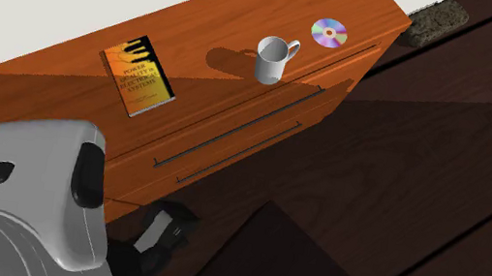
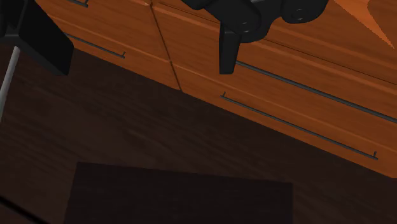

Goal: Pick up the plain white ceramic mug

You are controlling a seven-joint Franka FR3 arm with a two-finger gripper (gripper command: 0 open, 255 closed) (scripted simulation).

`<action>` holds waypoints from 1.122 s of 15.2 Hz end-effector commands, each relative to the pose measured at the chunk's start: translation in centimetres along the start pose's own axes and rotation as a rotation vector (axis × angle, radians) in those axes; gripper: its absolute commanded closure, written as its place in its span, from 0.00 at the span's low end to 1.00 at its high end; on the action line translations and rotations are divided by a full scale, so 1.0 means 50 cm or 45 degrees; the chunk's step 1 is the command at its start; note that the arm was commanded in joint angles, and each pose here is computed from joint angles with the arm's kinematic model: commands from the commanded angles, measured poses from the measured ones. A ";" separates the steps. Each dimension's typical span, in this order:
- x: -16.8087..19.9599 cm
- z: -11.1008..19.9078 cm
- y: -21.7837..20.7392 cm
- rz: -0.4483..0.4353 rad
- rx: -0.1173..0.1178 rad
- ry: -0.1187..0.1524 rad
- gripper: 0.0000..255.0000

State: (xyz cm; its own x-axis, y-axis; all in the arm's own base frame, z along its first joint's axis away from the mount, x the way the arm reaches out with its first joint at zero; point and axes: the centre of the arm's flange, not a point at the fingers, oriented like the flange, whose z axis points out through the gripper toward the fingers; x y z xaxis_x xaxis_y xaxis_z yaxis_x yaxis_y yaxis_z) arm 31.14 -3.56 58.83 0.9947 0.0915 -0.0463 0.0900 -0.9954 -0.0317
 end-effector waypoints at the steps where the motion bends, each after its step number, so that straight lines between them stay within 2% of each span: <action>1: 0.000 0.000 0.000 0.000 0.000 0.000 0.00; 17: 0.176 0.159 0.353 0.090 -0.020 -0.065 0.00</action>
State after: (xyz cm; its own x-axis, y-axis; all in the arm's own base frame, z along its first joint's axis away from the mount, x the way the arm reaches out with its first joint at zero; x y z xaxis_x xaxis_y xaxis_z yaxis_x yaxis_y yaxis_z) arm 40.35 -18.76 50.57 0.9951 0.0264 -0.0954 0.0252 -0.9996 -0.0138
